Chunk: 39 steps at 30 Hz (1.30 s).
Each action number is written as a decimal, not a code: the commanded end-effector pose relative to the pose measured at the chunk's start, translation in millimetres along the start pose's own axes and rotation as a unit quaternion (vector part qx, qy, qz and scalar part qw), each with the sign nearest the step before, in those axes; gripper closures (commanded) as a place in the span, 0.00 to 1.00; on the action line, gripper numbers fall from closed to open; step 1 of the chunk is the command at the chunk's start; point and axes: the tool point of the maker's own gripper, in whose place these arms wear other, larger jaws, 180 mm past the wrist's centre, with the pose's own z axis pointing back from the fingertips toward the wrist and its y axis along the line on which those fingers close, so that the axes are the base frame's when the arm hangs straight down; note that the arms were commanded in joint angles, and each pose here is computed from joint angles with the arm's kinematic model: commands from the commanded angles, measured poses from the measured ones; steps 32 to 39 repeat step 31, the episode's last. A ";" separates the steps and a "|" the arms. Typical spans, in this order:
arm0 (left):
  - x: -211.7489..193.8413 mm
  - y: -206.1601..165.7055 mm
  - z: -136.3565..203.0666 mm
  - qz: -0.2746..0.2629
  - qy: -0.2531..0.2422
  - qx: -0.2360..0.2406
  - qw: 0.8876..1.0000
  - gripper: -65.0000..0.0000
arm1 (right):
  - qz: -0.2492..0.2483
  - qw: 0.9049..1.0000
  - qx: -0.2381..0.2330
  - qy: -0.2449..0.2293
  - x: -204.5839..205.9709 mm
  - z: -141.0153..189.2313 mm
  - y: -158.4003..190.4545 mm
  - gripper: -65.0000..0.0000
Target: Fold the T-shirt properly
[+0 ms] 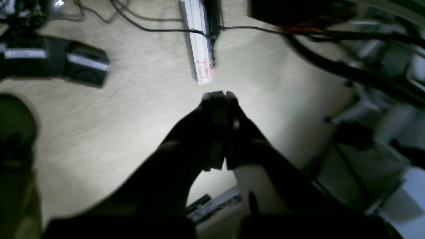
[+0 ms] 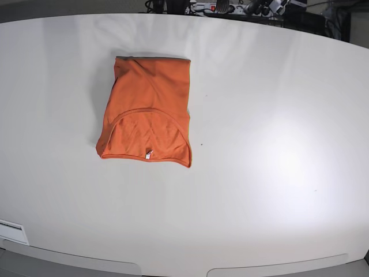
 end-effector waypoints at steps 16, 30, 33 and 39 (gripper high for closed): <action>61.9 10.7 -92.9 -0.087 -0.100 0.142 0.981 1.00 | 0.194 0.979 -0.055 -0.018 97.7 -118.7 46.3 1.00; 60.8 -39.8 -126.4 -0.002 -0.114 0.118 0.986 1.00 | 0.196 0.979 -0.039 -0.044 106.2 -145.6 102.8 1.00; 61.1 -44.0 -128.5 -0.003 -0.114 0.115 0.987 1.00 | 0.196 0.979 -0.038 -0.044 106.6 -145.9 104.0 1.00; 61.1 -44.0 -128.5 -0.003 -0.114 0.115 0.987 1.00 | 0.196 0.979 -0.038 -0.044 106.6 -145.9 104.0 1.00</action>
